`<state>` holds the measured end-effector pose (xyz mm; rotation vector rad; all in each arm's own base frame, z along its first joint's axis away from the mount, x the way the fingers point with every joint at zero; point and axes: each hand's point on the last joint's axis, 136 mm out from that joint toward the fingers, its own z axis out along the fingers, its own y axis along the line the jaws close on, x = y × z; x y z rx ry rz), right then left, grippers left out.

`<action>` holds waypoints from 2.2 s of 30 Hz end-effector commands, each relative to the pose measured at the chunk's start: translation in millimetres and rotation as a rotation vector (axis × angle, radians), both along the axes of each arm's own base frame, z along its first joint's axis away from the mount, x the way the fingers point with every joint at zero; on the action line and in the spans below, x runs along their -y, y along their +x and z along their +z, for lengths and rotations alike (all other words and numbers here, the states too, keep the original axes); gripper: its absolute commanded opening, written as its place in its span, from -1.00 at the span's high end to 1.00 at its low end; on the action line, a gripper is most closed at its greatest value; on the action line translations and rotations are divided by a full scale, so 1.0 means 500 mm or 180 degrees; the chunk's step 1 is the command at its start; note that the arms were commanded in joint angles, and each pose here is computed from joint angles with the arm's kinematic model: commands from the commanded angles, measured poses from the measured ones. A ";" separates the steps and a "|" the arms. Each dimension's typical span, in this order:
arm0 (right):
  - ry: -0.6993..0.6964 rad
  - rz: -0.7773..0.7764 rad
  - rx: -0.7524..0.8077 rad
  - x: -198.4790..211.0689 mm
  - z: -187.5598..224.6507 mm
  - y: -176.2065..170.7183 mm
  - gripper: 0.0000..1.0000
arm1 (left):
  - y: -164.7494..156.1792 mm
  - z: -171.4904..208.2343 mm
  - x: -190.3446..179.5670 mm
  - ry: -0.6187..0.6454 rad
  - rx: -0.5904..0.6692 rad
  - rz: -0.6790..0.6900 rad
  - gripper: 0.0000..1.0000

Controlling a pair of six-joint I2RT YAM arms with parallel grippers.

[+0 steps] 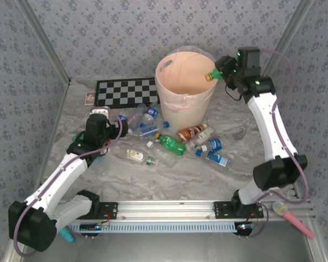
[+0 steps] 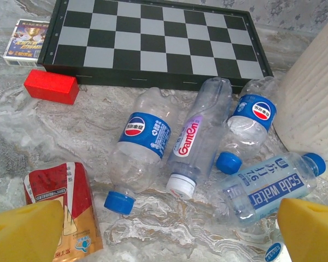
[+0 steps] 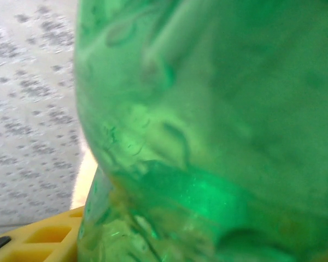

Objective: Put the plastic bottles in the bin

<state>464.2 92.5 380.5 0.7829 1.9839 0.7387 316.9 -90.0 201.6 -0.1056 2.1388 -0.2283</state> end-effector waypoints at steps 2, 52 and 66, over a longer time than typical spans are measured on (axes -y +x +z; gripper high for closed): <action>-0.0008 0.0462 0.0027 -0.089 0.026 0.038 -0.02 | 0.000 0.022 -0.002 -0.0039 0.0167 -0.0013 -0.99; -0.0102 0.1275 0.0093 -0.093 0.033 -0.038 -0.97 | 0.011 0.158 0.083 -0.0797 0.0255 -0.0347 -0.99; -0.0118 0.0228 -0.0583 0.160 -0.168 -0.256 -0.99 | 0.077 0.201 0.256 -0.0622 0.0027 -0.1038 -0.99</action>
